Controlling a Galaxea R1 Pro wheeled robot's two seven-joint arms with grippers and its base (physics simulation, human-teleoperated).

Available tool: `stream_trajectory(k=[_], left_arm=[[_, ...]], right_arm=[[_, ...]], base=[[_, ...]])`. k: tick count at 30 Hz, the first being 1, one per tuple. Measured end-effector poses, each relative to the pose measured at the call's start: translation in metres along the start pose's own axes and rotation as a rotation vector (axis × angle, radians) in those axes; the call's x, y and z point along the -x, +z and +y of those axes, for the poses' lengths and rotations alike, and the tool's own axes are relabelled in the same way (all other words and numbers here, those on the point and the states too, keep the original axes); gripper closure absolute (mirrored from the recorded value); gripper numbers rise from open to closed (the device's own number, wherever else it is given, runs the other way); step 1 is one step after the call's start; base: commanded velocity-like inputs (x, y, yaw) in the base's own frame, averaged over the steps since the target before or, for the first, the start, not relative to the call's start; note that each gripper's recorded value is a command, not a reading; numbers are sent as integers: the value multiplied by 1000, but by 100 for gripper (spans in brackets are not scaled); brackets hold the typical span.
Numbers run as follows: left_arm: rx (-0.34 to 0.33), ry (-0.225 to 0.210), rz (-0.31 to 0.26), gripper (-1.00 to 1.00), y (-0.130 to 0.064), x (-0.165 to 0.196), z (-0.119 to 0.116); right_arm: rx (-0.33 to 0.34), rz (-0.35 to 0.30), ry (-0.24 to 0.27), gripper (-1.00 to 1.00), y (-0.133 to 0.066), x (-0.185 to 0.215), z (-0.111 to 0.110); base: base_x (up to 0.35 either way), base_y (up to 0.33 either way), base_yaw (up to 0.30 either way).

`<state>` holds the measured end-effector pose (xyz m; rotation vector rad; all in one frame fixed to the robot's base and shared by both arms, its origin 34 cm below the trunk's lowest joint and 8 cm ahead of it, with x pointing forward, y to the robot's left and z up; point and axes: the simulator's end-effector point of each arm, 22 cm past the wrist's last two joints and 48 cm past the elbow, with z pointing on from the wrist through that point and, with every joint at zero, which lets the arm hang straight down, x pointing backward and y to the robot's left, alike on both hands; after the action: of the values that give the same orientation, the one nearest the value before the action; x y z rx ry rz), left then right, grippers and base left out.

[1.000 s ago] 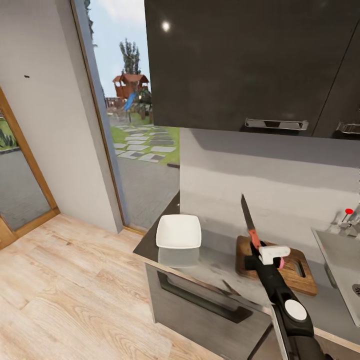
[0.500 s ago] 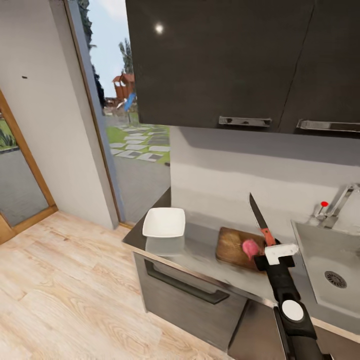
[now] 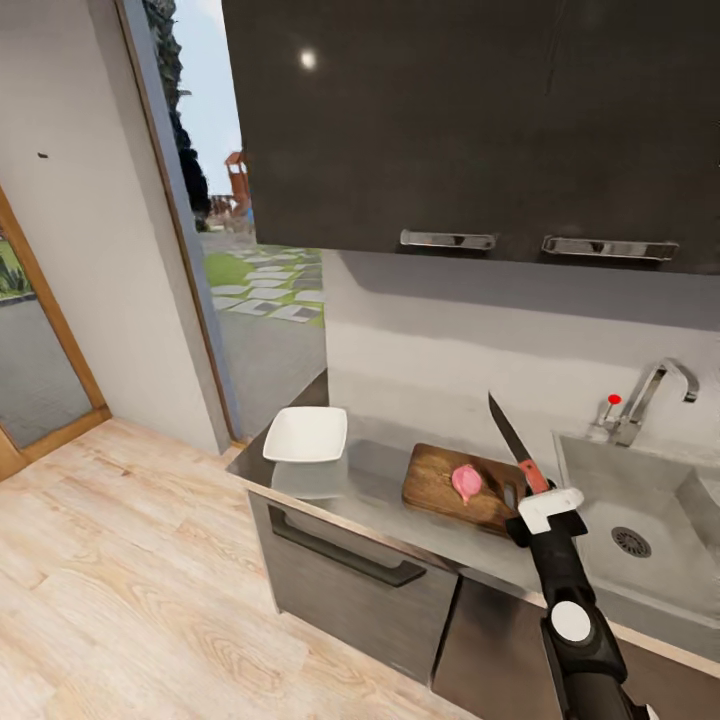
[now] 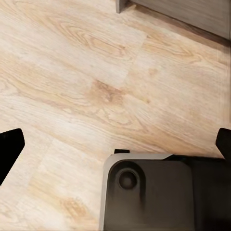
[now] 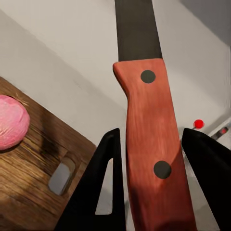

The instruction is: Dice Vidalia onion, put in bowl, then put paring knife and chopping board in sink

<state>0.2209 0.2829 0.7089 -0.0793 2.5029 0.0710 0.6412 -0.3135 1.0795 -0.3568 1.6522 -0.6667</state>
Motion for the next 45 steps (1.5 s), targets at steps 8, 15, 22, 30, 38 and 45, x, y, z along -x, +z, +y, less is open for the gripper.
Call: stream_trajectory(k=[8, 15, 22, 30, 38, 45], left_arm=[[1, 1, 3, -100, 0, -1, 0], [3, 2, 11, -100, -1, -5, 1], [3, 2, 6, -100, 2, -2, 1], [3, 2, 6, -100, 3, -1, 1], [4, 3, 10, -100, 2, -3, 2], [4, 3, 12, -100, 2, -4, 2]], right_arm=[[46, 21, -6, 100, -2, -3, 30], [110, 28, -131, 100, -5, -7, 65], [116, 33, -161, 100, -6, -11, 70], [117, 33, -163, 100, -6, -11, 70], [119, 34, -164, 100, -6, -11, 72], [131, 43, -177, 100, -6, -17, 77]], base=[[84, -102, 0], [10, -12, 0], [1, -39, 0], [-47, -180, 0], [-11, -38, 0], [0, -2, 0]])
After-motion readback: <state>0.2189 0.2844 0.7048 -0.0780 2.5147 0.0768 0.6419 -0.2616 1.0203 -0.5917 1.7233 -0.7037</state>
